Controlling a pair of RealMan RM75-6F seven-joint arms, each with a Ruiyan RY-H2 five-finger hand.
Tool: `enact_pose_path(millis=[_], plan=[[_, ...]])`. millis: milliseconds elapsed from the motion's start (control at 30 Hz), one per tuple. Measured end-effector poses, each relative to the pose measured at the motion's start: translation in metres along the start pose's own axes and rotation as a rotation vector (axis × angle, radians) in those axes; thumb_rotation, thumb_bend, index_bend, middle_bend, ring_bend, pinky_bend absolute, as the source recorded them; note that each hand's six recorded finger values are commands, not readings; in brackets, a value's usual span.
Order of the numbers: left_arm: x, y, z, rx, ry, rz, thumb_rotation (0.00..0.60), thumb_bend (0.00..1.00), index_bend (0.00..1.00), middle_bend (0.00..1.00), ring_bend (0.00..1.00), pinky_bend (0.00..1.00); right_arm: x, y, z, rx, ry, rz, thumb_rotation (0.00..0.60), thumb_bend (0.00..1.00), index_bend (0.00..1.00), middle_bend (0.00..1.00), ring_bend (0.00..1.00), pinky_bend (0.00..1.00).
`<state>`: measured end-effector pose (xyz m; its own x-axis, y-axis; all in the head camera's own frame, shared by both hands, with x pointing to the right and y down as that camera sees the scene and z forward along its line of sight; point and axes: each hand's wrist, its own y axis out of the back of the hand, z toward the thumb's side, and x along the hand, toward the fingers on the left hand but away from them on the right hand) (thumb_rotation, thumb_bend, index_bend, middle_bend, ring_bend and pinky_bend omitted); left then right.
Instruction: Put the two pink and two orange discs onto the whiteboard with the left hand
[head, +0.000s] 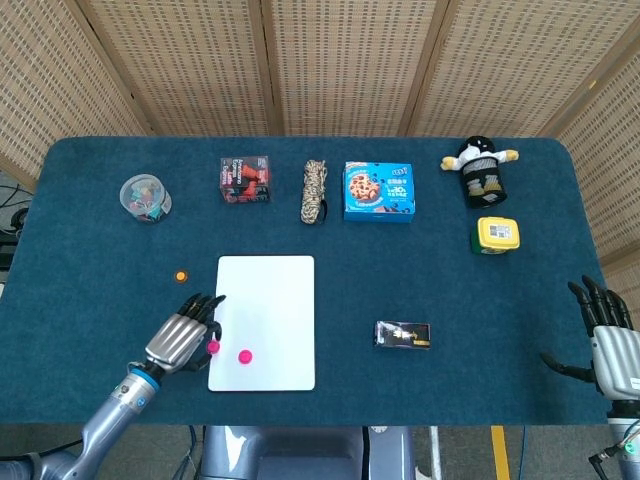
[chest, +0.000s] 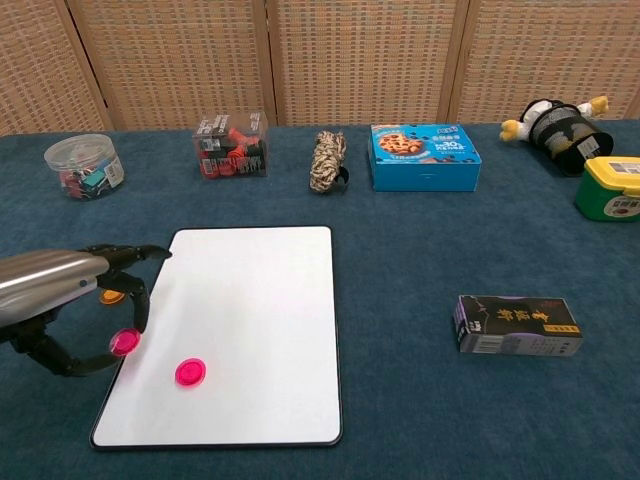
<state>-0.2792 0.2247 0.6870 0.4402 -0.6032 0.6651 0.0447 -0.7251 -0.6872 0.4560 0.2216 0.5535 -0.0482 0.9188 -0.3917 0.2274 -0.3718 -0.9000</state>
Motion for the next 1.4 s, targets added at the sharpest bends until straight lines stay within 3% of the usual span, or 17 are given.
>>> enact_pose_path(millis=[200,333,500,667,867,1067,1400], plan=[[0.002,-0.01,0.007,0.026,0.002,-0.043,0.6,0.32,0.55,0.0,0.0,0.0,0.0,0.0,0.0,-0.003,0.0,0.002,0.6,0.03,0.0,0.0,0.0,0.0],[0.0,-0.013,0.007,0.033,0.004,-0.064,0.6,0.29,0.31,0.0,0.0,0.0,0.0,0.0,0.0,-0.002,0.001,0.002,0.6,0.03,0.0,0.0,0.0,0.0],[-0.001,-0.011,0.005,0.013,0.002,-0.079,0.6,0.28,0.19,0.0,0.0,0.0,0.0,0.0,0.0,-0.002,0.0,0.002,0.6,0.03,0.0,0.0,0.0,0.0],[0.002,0.007,-0.011,-0.024,0.041,-0.008,0.6,0.3,0.19,0.0,0.0,0.0,0.0,0.0,0.0,-0.001,-0.001,0.004,0.6,0.03,0.0,0.0,0.0,0.0],[0.009,0.028,-0.053,-0.011,0.14,0.07,0.6,0.33,0.31,0.0,0.0,0.0,-0.001,-0.001,0.0,0.0,-0.002,0.006,0.6,0.03,0.0,0.0,0.0,0.0],[0.016,0.029,-0.088,0.012,0.219,0.071,0.6,0.33,0.33,0.0,0.0,0.0,-0.001,-0.001,0.0,0.005,-0.004,0.007,0.6,0.03,0.0,0.0,0.0,0.0],[0.03,0.017,-0.085,-0.005,0.214,0.05,0.6,0.33,0.35,0.0,0.0,0.0,-0.001,-0.001,0.0,0.009,-0.005,0.005,0.6,0.03,0.0,0.0,0.0,0.0]])
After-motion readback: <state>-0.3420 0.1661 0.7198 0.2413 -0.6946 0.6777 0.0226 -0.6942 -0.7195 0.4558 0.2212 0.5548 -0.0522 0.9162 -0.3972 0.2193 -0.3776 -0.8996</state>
